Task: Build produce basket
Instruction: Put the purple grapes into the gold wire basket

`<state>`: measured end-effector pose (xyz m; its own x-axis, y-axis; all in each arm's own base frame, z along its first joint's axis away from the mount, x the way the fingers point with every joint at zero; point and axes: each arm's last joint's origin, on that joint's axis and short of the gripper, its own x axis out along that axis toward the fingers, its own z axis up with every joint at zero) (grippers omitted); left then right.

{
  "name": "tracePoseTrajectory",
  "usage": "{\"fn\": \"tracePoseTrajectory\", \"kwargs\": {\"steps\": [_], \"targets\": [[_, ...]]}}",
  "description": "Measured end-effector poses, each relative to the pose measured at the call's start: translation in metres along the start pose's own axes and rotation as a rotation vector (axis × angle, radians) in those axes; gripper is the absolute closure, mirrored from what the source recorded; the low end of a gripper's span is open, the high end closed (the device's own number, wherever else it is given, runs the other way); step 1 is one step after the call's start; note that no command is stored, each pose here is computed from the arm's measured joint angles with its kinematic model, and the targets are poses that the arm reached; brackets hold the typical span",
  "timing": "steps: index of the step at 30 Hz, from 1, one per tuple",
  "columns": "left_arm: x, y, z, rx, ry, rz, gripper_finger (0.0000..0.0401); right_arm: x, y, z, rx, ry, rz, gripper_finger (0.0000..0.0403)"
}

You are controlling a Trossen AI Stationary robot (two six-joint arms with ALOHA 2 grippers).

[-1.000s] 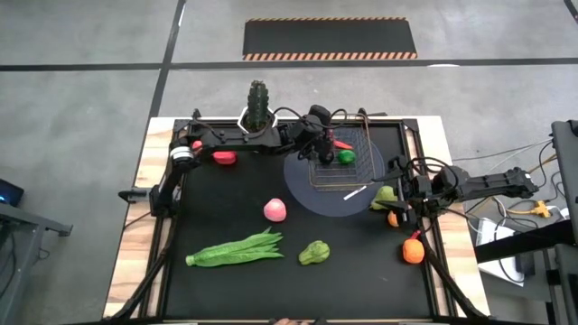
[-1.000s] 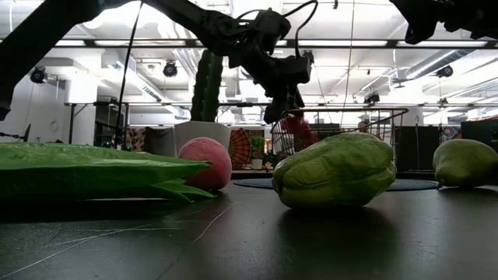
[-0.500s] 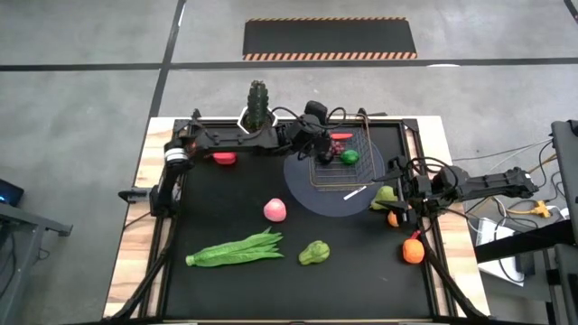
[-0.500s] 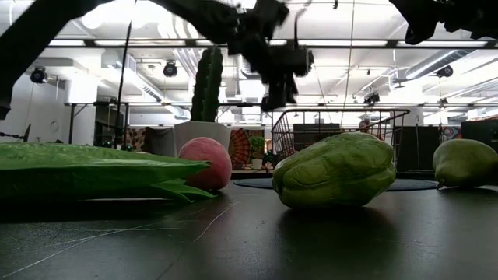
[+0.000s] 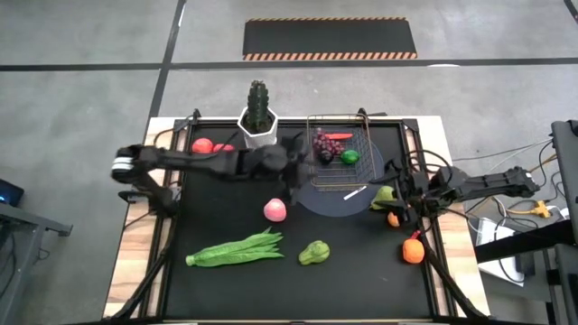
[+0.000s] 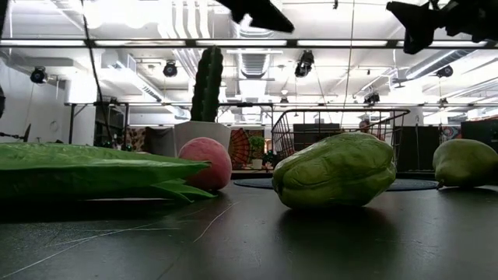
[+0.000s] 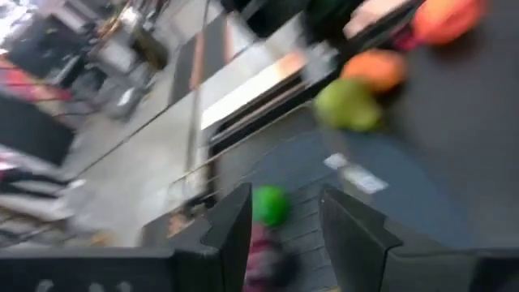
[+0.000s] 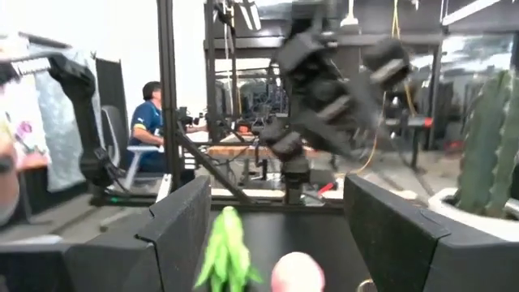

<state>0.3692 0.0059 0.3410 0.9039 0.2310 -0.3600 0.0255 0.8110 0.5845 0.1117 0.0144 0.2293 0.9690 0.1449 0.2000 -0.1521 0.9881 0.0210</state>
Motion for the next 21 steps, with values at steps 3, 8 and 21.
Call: {"fn": "tracePoseTrajectory", "kwargs": {"steps": [3, 8, 21], "targets": [[-0.019, -0.024, -0.005, -0.073, -0.091, -0.03, 0.0276, 0.005, 0.0, 0.0, 0.09, 0.029, 0.001, 0.0138], [-0.038, -0.062, -0.022, -0.134, -0.253, -0.036, 0.0276, 0.025, 0.005, 0.005, 0.171, 0.125, 0.055, 0.0138], [-0.056, -0.102, -0.049, -0.195, -0.495, 0.001, 0.0276, 0.094, 0.041, 0.04, 0.336, 0.562, 0.13, 0.0138]]}}
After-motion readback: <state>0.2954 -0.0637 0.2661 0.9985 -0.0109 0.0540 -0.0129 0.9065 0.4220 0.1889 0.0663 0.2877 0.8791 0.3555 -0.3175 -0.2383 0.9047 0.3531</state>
